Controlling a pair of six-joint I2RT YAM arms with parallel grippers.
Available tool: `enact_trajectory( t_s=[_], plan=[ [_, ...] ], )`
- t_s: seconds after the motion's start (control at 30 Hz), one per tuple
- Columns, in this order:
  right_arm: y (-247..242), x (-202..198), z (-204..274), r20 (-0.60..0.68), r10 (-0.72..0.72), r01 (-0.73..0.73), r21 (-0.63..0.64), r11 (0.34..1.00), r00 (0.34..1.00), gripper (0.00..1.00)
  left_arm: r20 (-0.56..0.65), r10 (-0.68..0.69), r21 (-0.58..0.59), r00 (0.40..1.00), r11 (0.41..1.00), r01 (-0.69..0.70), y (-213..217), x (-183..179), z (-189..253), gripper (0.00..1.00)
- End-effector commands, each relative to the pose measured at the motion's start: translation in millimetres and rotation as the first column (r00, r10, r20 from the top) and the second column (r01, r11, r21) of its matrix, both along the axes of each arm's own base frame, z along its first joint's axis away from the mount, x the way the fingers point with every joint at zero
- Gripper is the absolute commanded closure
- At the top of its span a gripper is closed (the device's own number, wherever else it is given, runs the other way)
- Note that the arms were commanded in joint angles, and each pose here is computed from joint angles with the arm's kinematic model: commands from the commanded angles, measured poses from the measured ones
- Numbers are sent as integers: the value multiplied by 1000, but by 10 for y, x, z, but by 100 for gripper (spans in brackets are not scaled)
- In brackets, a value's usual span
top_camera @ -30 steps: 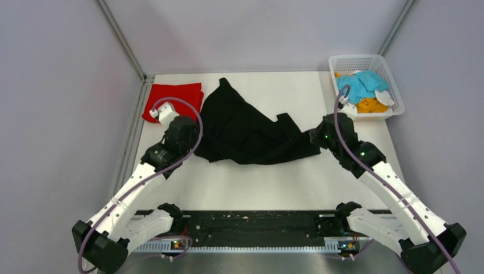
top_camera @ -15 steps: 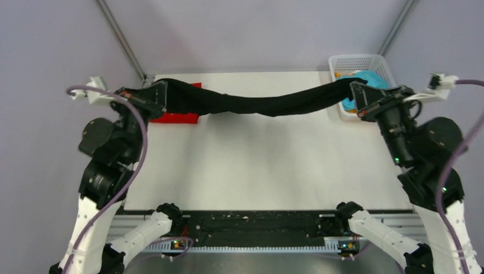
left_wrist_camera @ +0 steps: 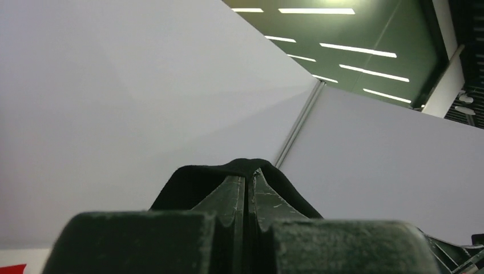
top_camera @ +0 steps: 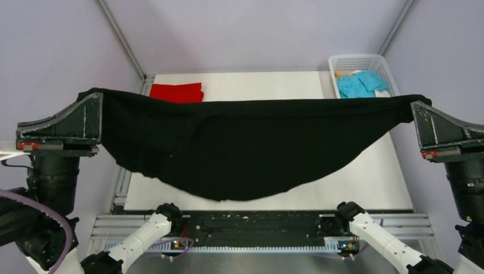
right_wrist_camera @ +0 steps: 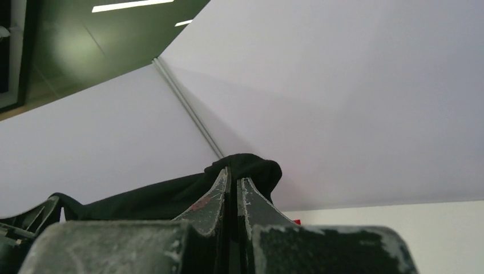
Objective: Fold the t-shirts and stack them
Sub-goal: Flatten out the tshirt
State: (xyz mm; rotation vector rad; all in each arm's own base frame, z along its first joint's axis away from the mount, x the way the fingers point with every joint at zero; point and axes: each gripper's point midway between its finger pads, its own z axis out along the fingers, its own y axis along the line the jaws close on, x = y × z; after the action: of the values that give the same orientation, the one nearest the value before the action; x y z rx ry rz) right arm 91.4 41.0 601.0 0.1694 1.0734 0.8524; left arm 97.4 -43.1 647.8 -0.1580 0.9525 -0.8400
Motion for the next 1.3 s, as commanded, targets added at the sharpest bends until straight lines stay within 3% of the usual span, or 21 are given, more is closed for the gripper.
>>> enact_trajectory(
  t_s=[0.0, 0.17, 0.33, 0.43, 0.53, 0.7, 0.83, 1.0, 1.27],
  plan=[
    [-10, 161, -106, -39, -48, 48, 3, 999, 998, 100, 7, 21, 41, 1000, 999, -21, -59, 118, 15, 100],
    [82, 848, -663, -221, -187, 175, -74, 982, 957, 100, -180, 200, 88, 963, 978, -187, -119, 974, -368, 100],
    [-38, 1504, -1382, -390, -446, 375, -248, 893, 805, 100, -349, 509, 239, 787, 860, -451, -10, 1939, -982, 100],
    [36, 1763, -1816, -461, -515, 358, -387, 849, 722, 100, -388, 556, 335, 735, 828, -450, -152, 2330, -1266, 100],
    [85, 1877, -2067, -496, -535, 342, -430, 836, 684, 100, -402, 557, 364, 726, 825, -432, -261, 2527, -1396, 100],
    [-47, 1783, -1922, -451, -550, 413, -371, 832, 703, 100, -389, 562, 346, 730, 824, -449, -230, 2510, -1379, 100],
    [-68, 1552, -1559, -356, -484, 399, -286, 871, 800, 100, -365, 541, 288, 758, 840, -460, -118, 2256, -1266, 100],
    [-167, 1173, -1119, -259, -410, 380, -159, 911, 875, 100, -320, 451, 191, 833, 892, -410, -43, 1814, -1057, 100],
    [-127, 451, -503, -70, -196, 193, -49, 980, 978, 100, -178, 203, 96, 963, 977, -189, -117, 977, -571, 100]
  ],
)
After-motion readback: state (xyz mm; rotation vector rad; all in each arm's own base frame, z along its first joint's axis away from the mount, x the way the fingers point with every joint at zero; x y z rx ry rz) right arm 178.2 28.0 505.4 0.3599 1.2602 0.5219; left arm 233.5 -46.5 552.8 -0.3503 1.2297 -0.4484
